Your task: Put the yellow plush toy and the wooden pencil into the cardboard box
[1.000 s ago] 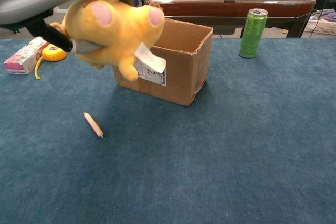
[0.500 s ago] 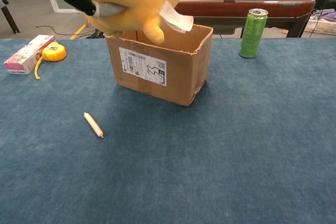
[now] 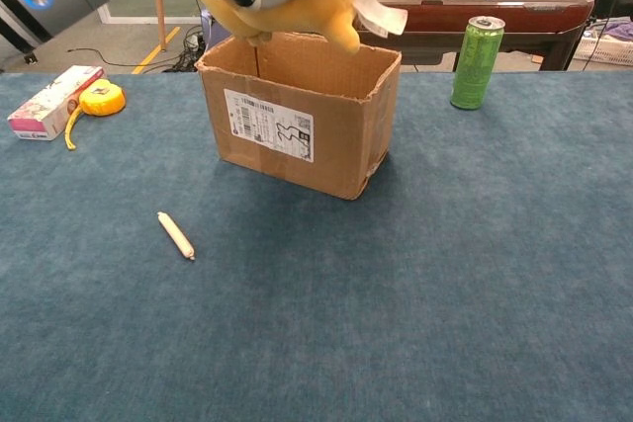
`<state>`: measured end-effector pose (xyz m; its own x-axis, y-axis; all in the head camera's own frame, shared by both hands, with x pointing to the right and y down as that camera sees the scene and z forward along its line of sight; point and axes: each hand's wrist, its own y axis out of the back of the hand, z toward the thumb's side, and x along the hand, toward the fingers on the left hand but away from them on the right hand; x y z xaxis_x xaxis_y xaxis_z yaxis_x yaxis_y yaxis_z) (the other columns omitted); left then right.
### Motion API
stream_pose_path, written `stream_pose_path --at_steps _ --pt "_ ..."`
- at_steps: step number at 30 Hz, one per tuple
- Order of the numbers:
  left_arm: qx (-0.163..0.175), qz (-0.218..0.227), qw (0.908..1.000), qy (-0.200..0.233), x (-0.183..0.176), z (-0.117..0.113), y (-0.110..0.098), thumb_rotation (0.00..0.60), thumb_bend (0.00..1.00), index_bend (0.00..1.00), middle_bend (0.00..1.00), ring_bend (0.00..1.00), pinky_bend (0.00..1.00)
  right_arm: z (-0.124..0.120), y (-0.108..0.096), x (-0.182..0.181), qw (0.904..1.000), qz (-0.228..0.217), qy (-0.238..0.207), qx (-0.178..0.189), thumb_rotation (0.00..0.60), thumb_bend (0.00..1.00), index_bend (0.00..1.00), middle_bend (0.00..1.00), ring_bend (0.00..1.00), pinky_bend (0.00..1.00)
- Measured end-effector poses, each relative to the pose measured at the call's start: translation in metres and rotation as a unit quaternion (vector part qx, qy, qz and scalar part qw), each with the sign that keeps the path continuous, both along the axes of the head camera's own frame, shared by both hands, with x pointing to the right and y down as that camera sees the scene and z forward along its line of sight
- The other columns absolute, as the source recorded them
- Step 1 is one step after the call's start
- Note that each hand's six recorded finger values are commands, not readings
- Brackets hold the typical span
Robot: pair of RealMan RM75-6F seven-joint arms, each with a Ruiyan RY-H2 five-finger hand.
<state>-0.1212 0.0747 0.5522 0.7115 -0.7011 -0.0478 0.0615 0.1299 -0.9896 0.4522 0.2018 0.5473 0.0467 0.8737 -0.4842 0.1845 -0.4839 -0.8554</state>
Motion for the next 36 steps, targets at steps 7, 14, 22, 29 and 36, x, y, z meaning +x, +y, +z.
stream_pose_path --at_steps 7,14,22,29,36 --pt "-0.009 -0.017 0.9995 -0.026 0.015 0.017 -0.008 0.600 0.65 0.47 0.53 0.34 0.45 0.004 0.002 -0.002 1.0000 -0.004 0.002 -0.007 0.600 0.15 0.35 0.33 0.24 0.47" --pt "-0.014 -0.030 0.9977 -0.059 0.028 0.037 -0.016 0.600 0.65 0.43 0.49 0.33 0.42 0.006 0.002 -0.002 0.9999 -0.003 0.004 -0.014 0.600 0.15 0.35 0.33 0.24 0.47" --pt "-0.017 -0.045 0.9950 -0.087 0.035 0.050 -0.020 0.600 0.44 0.11 0.30 0.20 0.35 0.008 0.002 -0.002 0.9998 -0.004 0.004 -0.020 0.600 0.14 0.35 0.33 0.24 0.47" --pt "-0.015 -0.058 0.9937 -0.095 0.039 0.051 -0.021 0.600 0.09 0.00 0.17 0.12 0.32 0.010 0.004 -0.004 0.9996 -0.006 0.007 -0.027 0.600 0.15 0.35 0.33 0.24 0.47" --pt "-0.007 -0.057 0.9934 -0.099 0.040 0.048 -0.017 0.600 0.07 0.00 0.15 0.11 0.32 0.011 0.004 -0.005 0.9995 -0.007 0.008 -0.029 0.600 0.15 0.35 0.33 0.24 0.47"
